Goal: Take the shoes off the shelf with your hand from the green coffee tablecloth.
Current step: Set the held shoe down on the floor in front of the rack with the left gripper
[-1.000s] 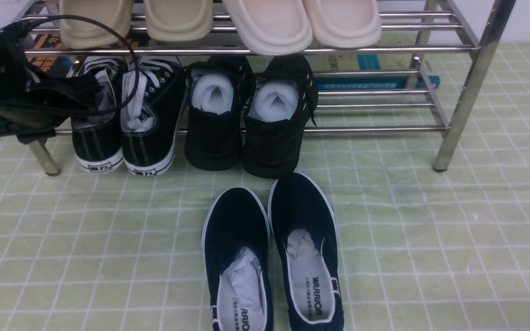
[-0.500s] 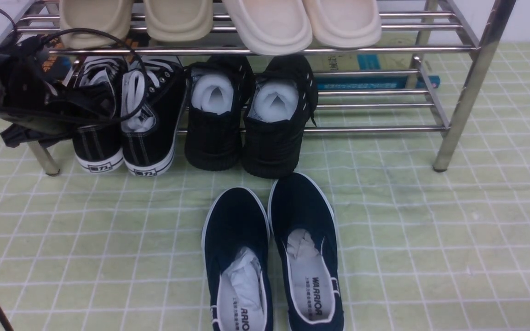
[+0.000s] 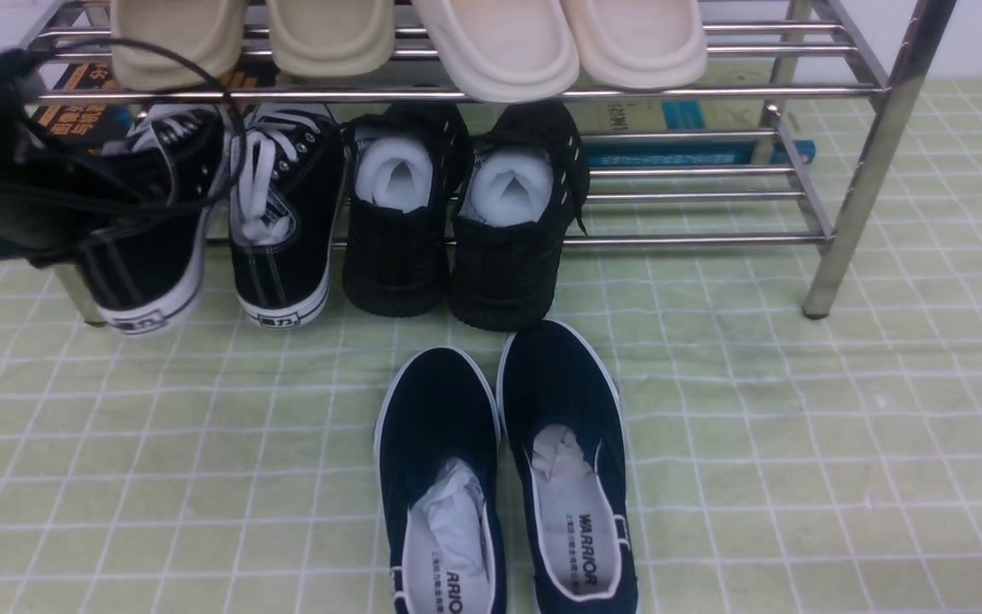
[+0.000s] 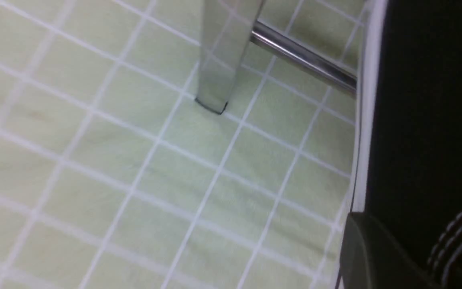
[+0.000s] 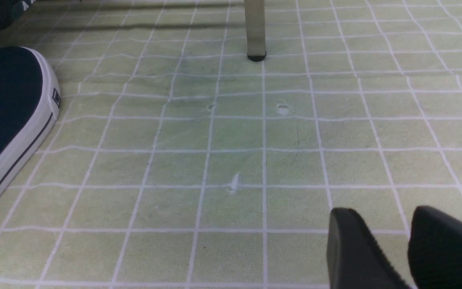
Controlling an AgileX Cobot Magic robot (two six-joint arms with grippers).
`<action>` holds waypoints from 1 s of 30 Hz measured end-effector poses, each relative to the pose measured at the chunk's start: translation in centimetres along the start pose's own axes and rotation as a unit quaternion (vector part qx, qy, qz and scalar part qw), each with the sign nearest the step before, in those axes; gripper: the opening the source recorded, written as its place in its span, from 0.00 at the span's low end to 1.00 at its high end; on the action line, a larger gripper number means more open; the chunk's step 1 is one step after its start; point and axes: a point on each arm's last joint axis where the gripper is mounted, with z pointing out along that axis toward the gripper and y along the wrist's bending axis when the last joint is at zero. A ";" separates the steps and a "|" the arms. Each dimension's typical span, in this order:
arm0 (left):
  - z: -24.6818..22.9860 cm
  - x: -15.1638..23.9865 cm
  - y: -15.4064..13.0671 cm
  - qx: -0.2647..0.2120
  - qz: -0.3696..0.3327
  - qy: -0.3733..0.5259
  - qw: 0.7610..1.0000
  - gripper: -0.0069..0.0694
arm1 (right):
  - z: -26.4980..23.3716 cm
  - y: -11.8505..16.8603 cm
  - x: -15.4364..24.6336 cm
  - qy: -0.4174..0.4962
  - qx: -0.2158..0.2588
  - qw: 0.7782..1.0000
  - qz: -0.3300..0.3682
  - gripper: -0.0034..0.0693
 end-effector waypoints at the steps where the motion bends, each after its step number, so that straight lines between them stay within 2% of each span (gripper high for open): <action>1: -1.4 0.0 0.2 -0.002 0.002 -0.002 1.000 0.11 | 0.0 0.0 0.0 0.000 0.000 1.000 0.000 0.37; 5: -6.2 0.8 1.1 -0.022 0.027 0.024 0.999 0.11 | 0.0 0.0 0.0 0.000 0.000 1.000 0.000 0.37; 11: -10.7 3.1 2.9 -0.051 0.060 0.068 0.995 0.11 | 0.0 0.0 0.0 0.000 0.000 1.000 0.000 0.37; 15: -10.4 6.5 4.4 -0.067 0.067 0.098 0.991 0.11 | 0.0 0.0 0.0 0.000 0.000 1.000 0.000 0.37; 20: -6.7 12.1 6.4 -0.075 0.074 0.135 0.985 0.11 | 0.0 0.0 0.0 0.000 0.000 1.000 0.000 0.37; 21: -6.6 12.2 6.5 -0.074 0.074 0.135 0.985 0.11 | 0.0 0.0 0.0 0.000 0.000 1.000 0.000 0.37; 30: -2.5 15.5 6.9 -0.018 0.076 0.067 0.995 0.12 | 0.0 0.0 0.0 0.000 0.000 1.000 0.000 0.37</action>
